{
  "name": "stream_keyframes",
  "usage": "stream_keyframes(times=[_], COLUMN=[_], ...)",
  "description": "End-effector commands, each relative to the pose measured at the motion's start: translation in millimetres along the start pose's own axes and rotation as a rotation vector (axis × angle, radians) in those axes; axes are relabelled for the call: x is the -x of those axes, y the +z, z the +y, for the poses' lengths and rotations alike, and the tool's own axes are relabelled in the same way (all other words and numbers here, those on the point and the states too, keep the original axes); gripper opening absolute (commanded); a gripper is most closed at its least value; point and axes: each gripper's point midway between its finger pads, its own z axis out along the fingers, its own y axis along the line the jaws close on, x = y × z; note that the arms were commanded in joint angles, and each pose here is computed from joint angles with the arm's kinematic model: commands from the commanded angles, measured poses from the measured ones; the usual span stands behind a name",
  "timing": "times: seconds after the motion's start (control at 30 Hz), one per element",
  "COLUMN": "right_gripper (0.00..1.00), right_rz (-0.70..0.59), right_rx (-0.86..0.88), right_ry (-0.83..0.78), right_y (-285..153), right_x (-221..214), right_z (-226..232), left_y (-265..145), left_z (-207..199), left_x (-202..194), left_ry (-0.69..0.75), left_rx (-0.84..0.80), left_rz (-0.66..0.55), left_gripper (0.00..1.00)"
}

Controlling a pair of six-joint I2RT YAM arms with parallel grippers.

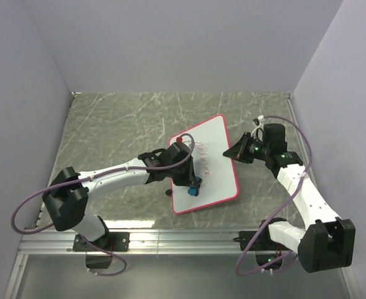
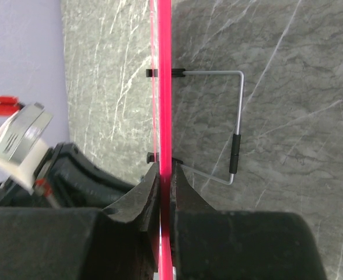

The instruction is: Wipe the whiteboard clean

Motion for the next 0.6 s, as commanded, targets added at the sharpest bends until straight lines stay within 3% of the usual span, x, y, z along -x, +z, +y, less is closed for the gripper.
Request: stream_keyframes(times=[0.0, 0.17, 0.27, 0.43, 0.57], right_gripper=[0.0, 0.0, 0.0, 0.0, 0.0], right_rz=[0.04, 0.041, 0.034, 0.028, 0.02], right_rx=[-0.044, -0.039, -0.036, -0.032, -0.036], right_ry=[-0.012, -0.01, -0.015, -0.019, -0.03], right_y=[-1.2, -1.0, -2.4, -3.1, -4.3], right_x=[-16.8, -17.1, -15.1, -14.2, -10.4], right_z=[-10.3, -9.7, -7.4, -6.3, -4.4], left_y=[16.0, 21.9, 23.7, 13.3, 6.7], left_z=[59.7, 80.8, 73.0, -9.0, -63.8], left_x=[-14.5, -10.5, -9.6, 1.5, -26.3], left_ry=[-0.003, 0.016, 0.03, 0.146, 0.251], left_rx=[0.162, 0.211, 0.197, 0.045, -0.052], left_rz=[0.059, 0.083, 0.098, 0.086, 0.154], left_gripper=[0.0, 0.0, 0.0, 0.0, 0.0])
